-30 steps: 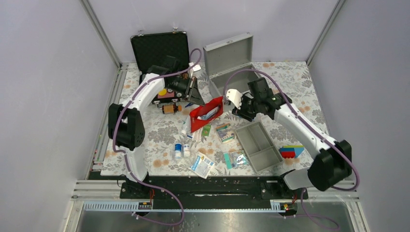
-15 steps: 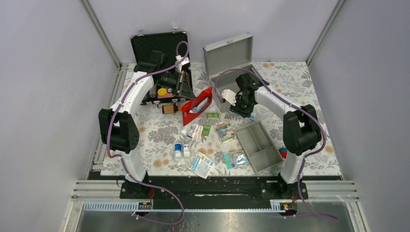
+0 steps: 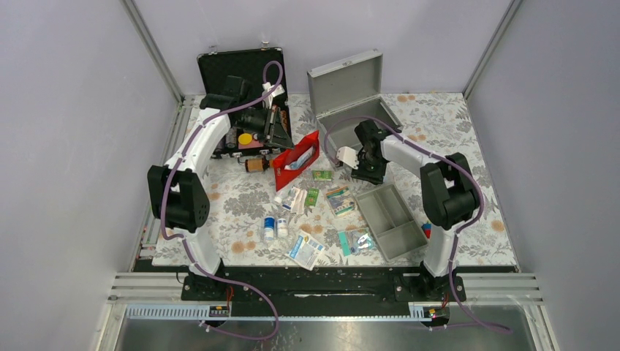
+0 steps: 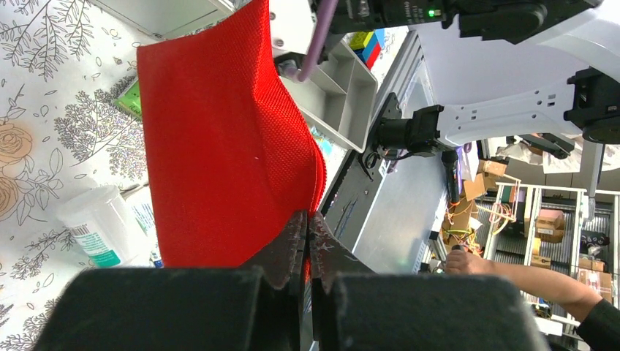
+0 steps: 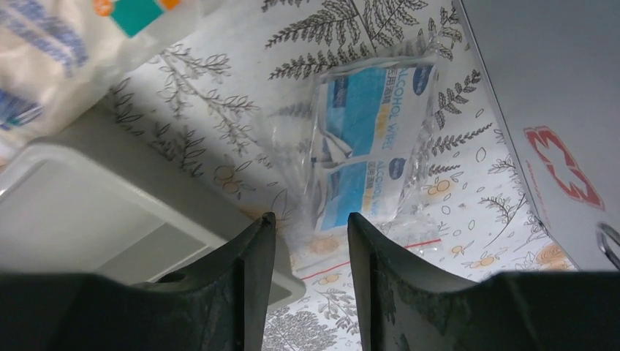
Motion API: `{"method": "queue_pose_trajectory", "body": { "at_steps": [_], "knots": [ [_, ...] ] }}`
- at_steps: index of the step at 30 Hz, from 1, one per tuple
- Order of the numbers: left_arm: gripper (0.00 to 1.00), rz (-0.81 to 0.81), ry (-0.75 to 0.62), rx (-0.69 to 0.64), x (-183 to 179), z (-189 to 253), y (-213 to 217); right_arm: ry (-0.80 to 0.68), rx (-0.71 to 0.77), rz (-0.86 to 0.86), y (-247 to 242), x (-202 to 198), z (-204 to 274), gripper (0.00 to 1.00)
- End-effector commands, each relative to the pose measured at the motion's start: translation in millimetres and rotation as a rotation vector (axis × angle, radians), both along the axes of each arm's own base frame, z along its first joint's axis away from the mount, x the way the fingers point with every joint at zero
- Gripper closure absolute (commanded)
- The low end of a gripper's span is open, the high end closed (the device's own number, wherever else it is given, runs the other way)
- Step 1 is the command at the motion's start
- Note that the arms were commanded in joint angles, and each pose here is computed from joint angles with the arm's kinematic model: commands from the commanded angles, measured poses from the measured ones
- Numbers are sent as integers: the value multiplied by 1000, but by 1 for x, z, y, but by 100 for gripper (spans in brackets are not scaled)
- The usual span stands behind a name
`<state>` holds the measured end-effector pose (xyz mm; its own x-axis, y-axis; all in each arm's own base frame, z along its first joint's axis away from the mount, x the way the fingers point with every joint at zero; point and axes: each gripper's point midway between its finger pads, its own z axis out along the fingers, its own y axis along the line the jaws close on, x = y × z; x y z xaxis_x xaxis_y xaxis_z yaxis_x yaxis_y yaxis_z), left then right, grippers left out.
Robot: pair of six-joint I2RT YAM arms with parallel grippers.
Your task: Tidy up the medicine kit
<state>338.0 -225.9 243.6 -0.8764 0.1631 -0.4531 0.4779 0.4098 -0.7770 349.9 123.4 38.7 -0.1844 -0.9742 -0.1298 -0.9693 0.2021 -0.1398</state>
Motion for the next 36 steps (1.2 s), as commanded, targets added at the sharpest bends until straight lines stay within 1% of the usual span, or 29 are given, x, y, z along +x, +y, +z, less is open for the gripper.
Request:
{"method": "queue_pose_trajectory", "body": {
  "at_steps": [1, 7, 12, 18, 21, 22, 24, 27, 32, 36],
  "knots": [
    [100, 3, -74, -28, -3, 22, 1, -32, -75, -11, -11, 15, -10, 53],
    [100, 6, -65, -31, 2, 20, 1, -29, -64, 0, -6, 20, -11, 55],
    [100, 7, -72, -33, 5, 23, 1, -20, -124, 45, -12, 20, -11, 58],
    [100, 10, -70, -39, 7, 22, 1, 18, -164, 48, -16, 19, -10, 79],
    [100, 14, -72, -45, 8, 24, 2, 30, -162, 51, -16, 16, -10, 98],
    [100, 14, -72, -45, 9, 23, 2, 35, -158, 49, -16, 13, -9, 100],
    [100, 14, -70, -46, 9, 23, 2, 30, -136, 42, -15, 9, -3, 100],
    [100, 16, -71, -45, 9, 23, 2, -41, -30, 0, -3, 8, 35, 100],
    [100, 24, -80, -28, 11, 21, 4, -159, 290, -87, 37, -1, 119, 100],
    [100, 53, -139, -4, 18, 23, 6, -204, 554, -232, 68, -6, 177, 100]
  ]
}}
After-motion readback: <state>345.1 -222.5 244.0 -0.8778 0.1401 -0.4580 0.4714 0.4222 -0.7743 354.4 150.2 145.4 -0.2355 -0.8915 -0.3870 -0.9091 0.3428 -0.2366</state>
